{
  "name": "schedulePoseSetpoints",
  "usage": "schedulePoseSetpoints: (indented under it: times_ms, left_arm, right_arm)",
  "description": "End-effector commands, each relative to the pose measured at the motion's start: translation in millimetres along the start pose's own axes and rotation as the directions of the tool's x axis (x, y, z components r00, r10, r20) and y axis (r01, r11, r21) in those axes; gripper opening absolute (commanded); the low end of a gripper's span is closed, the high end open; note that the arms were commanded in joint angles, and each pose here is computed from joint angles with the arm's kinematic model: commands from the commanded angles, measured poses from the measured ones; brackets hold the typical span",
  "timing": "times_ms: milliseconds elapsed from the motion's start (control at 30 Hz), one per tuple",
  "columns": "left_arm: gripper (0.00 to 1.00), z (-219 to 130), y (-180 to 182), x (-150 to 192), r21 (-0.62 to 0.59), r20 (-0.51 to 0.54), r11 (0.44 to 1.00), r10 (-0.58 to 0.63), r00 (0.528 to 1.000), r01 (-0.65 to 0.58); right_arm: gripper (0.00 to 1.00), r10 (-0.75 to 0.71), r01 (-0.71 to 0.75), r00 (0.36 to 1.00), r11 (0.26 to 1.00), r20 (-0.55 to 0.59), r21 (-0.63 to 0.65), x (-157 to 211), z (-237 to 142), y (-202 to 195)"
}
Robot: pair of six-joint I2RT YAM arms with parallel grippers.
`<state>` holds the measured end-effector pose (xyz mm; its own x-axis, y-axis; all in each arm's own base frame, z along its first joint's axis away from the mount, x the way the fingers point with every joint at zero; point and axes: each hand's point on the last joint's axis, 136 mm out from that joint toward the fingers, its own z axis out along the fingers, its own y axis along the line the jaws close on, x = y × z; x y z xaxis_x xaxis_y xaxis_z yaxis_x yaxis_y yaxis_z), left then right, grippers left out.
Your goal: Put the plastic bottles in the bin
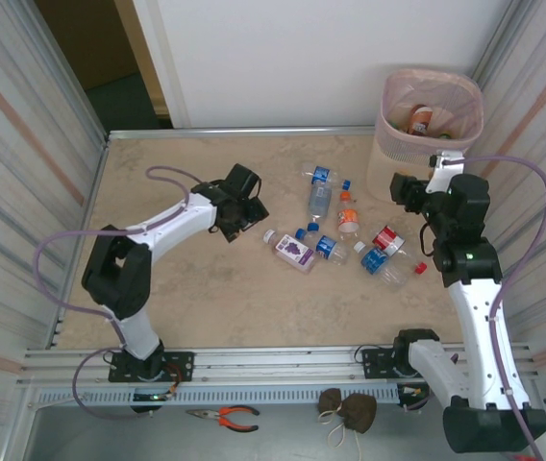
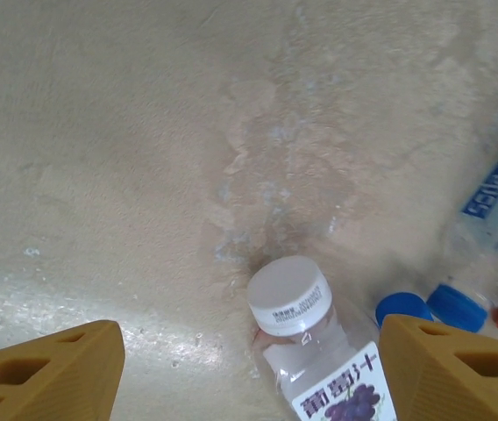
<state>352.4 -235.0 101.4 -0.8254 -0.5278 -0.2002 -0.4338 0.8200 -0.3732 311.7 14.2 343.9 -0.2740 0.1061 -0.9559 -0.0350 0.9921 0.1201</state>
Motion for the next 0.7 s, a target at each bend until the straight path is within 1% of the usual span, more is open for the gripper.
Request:
schedulePoseSetpoints:
  times_ms: [0,200,400,533,667]
  left_arm:
    - [0.77,7.2,1.5,7.2,-0.053,-0.035,0.992,-0.120,0.992,0.118]
    - [0.79,28.4,-17.0,20.9,-0.041,-0.113,0.987,-0.162,0.980,0.158]
    - [0.79,45.1,-26.9,31.5,-0.049,-0.178,0.981,-0.192,0.965,0.186]
    - [0.78,55.5,-28.8,40.1,-0.058,-0.209,0.978,-0.206,0.956,0.198]
    - [0.74,66.2,-27.5,48.9,-0.071,-0.241,0.974,-0.226,0.944,0.215]
  right_arm:
    - [0.71,-0.009,0.010,1.000,1.000,-0.008,0.027,6.2,-6.3,-6.6]
    - [0.71,-0.016,0.016,1.000,0.999,-0.009,0.035,9.2,-8.2,-10.0]
    - [0.71,-0.018,0.019,1.000,0.999,-0.016,0.031,14.9,-7.8,-10.6]
    - [0.71,-0.027,0.028,0.999,0.999,-0.019,0.043,16.0,-8.5,-13.4]
    - [0.71,-0.031,0.032,0.999,0.998,-0.017,0.047,16.0,-10.6,-14.7]
